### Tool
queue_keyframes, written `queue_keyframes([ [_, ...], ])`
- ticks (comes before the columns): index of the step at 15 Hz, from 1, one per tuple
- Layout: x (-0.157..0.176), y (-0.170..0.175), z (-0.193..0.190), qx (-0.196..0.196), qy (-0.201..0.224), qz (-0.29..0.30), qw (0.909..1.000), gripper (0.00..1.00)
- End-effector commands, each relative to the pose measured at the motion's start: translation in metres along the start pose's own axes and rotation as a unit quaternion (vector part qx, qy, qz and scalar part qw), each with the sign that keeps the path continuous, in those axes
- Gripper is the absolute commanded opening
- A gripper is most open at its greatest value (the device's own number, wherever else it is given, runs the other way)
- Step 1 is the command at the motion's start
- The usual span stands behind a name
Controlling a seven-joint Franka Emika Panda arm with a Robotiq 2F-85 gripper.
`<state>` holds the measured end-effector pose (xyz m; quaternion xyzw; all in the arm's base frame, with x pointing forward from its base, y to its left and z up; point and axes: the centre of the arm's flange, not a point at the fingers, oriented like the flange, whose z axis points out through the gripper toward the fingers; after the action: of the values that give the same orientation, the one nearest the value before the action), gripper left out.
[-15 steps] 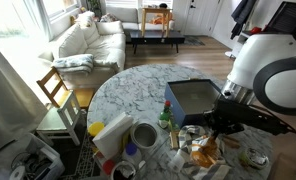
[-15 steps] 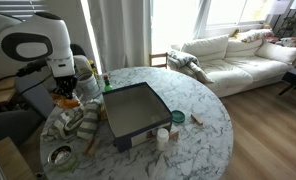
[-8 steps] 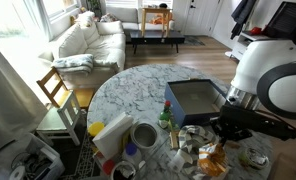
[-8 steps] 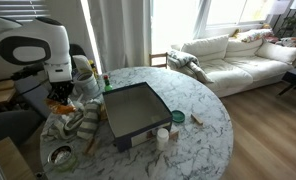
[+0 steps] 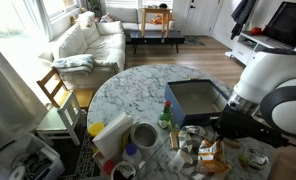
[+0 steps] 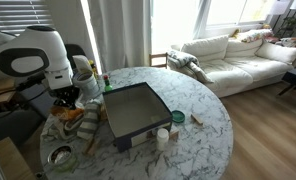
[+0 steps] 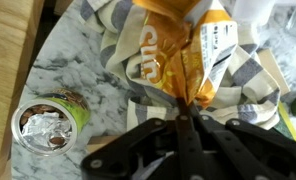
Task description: Wrap the Cheetos packet in the striped cloth then put them in the box
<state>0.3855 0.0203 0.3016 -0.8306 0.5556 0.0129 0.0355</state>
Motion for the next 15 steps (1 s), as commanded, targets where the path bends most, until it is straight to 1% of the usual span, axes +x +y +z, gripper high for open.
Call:
queue_keyframes([
  [1, 0.000, 0.005, 0.013, 0.015, 0.029, 0.016, 0.9993, 0.00],
  [3, 0.000, 0.005, 0.019, -0.003, 0.035, 0.014, 0.9993, 0.00],
  [4, -0.002, 0.006, 0.023, -0.025, 0.033, 0.010, 0.9991, 0.05],
  [5, -0.003, 0.007, 0.026, -0.039, 0.034, 0.005, 0.9986, 0.27],
  [6, -0.004, 0.008, 0.028, -0.059, 0.037, 0.001, 0.9976, 0.30],
  [7, -0.005, 0.009, 0.029, -0.069, 0.038, -0.004, 0.9969, 0.30],
  [8, -0.006, 0.008, 0.026, -0.077, 0.042, -0.006, 0.9961, 0.36],
  [10, -0.010, 0.003, 0.017, -0.081, 0.046, -0.011, 0.9956, 0.51],
  [11, -0.012, -0.001, 0.011, -0.080, 0.048, -0.008, 0.9956, 0.58],
  [12, -0.015, -0.006, 0.006, -0.083, 0.053, -0.006, 0.9952, 0.66],
  [15, -0.027, -0.024, -0.010, -0.091, 0.067, -0.015, 0.9935, 0.88],
])
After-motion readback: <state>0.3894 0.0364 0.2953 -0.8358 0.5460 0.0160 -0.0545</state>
